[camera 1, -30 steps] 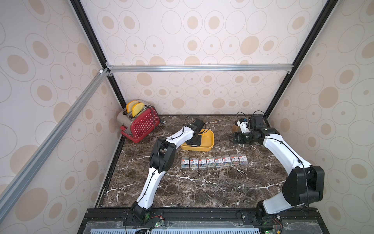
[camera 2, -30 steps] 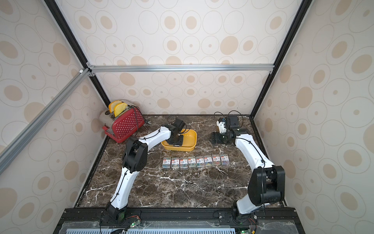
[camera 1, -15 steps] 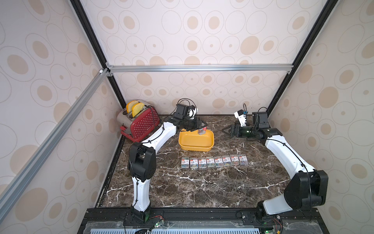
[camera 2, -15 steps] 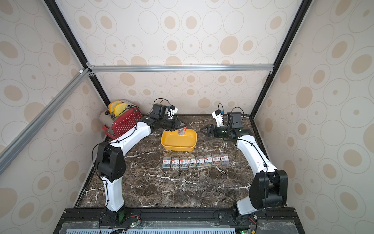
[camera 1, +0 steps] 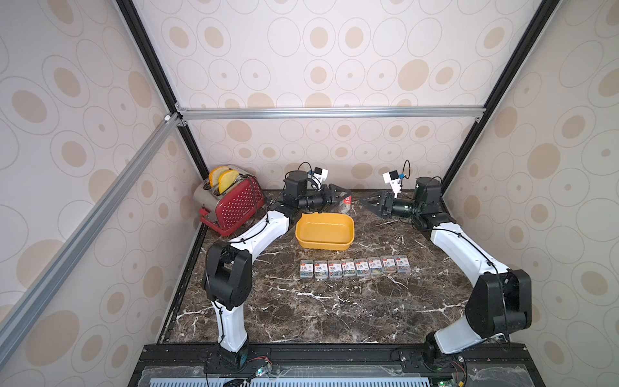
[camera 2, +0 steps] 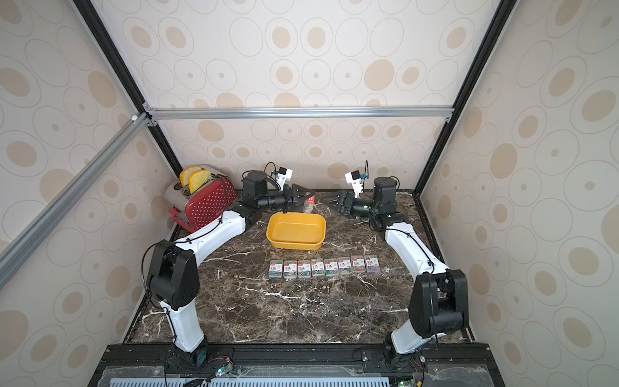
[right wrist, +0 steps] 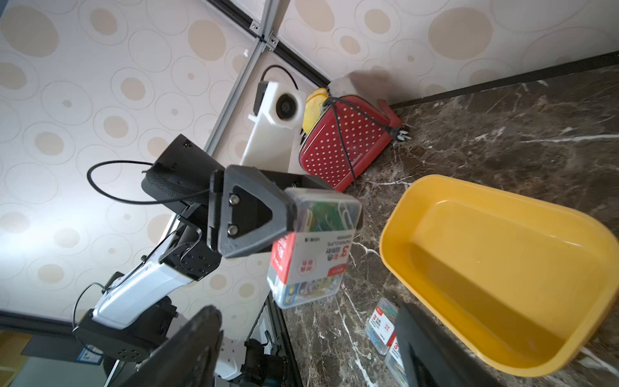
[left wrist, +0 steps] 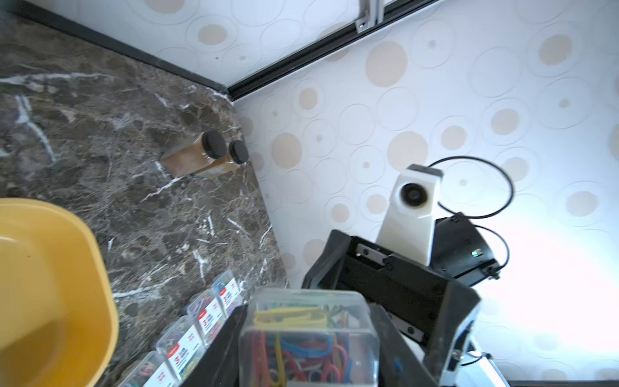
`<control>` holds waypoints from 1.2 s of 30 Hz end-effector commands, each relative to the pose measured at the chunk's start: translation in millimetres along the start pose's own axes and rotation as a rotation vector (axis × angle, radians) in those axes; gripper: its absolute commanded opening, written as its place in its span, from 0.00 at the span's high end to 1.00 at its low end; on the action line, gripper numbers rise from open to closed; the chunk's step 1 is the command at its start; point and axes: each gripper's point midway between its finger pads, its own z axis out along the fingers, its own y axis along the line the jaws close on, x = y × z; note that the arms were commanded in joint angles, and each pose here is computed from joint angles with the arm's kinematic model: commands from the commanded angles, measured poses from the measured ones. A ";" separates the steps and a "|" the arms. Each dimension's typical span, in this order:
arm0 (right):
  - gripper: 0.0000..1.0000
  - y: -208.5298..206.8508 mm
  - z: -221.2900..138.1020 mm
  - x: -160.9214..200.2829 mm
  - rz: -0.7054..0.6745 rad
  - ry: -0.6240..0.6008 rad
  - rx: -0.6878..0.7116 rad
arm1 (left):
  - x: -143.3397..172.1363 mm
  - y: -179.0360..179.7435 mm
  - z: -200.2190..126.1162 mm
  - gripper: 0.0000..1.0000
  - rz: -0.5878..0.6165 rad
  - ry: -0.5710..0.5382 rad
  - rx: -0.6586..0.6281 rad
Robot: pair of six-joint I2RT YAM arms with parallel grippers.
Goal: Take the paper clips out of the storage box
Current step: Pick up the boxed paper clips from the storage box.
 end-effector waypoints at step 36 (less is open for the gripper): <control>0.75 34.2 30.9 11.3 -0.052 0.097 -0.111 | 2.8 -61.9 -6.7 0.44 0.065 -0.019 0.119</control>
